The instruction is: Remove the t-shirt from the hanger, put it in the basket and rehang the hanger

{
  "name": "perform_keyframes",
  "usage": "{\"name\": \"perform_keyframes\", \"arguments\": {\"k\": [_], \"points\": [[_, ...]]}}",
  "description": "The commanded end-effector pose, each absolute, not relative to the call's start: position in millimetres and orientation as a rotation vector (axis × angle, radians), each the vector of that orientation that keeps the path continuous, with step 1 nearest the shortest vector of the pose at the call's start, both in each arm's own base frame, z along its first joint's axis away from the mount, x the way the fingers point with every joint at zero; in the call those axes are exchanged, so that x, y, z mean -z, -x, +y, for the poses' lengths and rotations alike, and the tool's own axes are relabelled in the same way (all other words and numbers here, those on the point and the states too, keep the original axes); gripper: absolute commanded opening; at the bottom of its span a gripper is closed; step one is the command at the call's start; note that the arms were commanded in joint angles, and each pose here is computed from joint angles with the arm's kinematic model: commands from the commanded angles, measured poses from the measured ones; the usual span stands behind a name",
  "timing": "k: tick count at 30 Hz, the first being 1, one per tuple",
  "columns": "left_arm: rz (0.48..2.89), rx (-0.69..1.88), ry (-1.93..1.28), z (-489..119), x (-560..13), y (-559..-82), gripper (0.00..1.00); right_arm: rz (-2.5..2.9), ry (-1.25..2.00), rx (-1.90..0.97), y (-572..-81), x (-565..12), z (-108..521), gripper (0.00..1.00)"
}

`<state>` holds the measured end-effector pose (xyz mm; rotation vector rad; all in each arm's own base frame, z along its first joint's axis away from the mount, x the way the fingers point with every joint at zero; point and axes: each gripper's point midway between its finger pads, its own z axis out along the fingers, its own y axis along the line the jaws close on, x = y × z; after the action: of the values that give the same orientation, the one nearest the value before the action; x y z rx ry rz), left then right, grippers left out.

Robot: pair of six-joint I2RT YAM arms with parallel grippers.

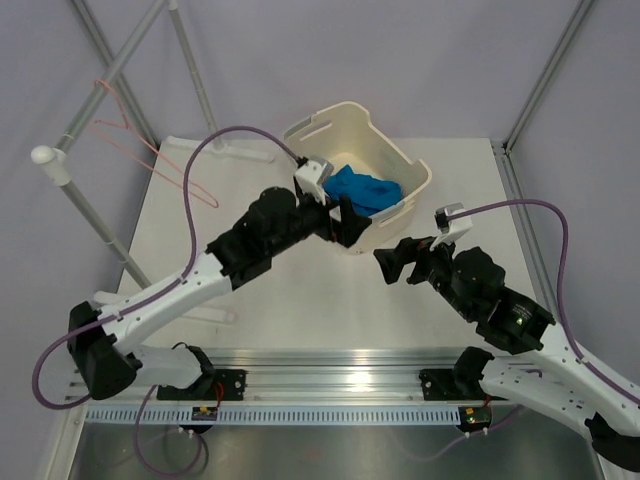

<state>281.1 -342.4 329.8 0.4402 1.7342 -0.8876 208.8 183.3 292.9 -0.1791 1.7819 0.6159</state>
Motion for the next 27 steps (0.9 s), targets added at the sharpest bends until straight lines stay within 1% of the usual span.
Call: {"name": "perform_keyframes", "arguments": {"k": [1, 3, 7, 9, 11, 16, 21, 27], "points": [[1.698, 0.799, -0.481, -323.3, -320.6, -253.9, 0.99, 1.730, 0.081, -0.648, -212.6, -315.0, 177.6, 1.00], [1.642, 0.847, -0.483, -318.8, -326.9, -236.8, 0.99, 1.735, 0.055, -0.640, -215.5, -312.8, 177.0, 1.00], [1.631, 0.905, -0.536, -310.9, -310.9, -209.9, 0.99, 1.756, 0.036, -0.620, -218.8, -310.4, 176.6, 1.00], [1.634, 0.907, -0.586, -305.5, -293.9, -196.5, 0.99, 1.759, 0.047, -0.619, -219.2, -309.4, 178.4, 1.00], [1.605, 0.912, -0.591, -297.3, -295.3, -190.1, 0.99, 1.755, 0.043, -0.619, -219.9, -308.8, 178.5, 1.00], [1.533, 0.917, -0.591, -284.1, -296.5, -182.2, 0.99, 1.756, 0.045, -0.610, -222.1, -305.7, 179.9, 0.99], [1.527, 0.864, -0.585, -278.6, -284.4, -187.9, 0.99, 1.746, 0.015, -0.569, -224.2, -303.4, 170.2, 1.00], [1.519, 0.848, -0.576, -274.4, -286.8, -188.8, 0.99, 1.721, 0.000, -0.571, -222.8, -303.4, 164.8, 0.99]]}}
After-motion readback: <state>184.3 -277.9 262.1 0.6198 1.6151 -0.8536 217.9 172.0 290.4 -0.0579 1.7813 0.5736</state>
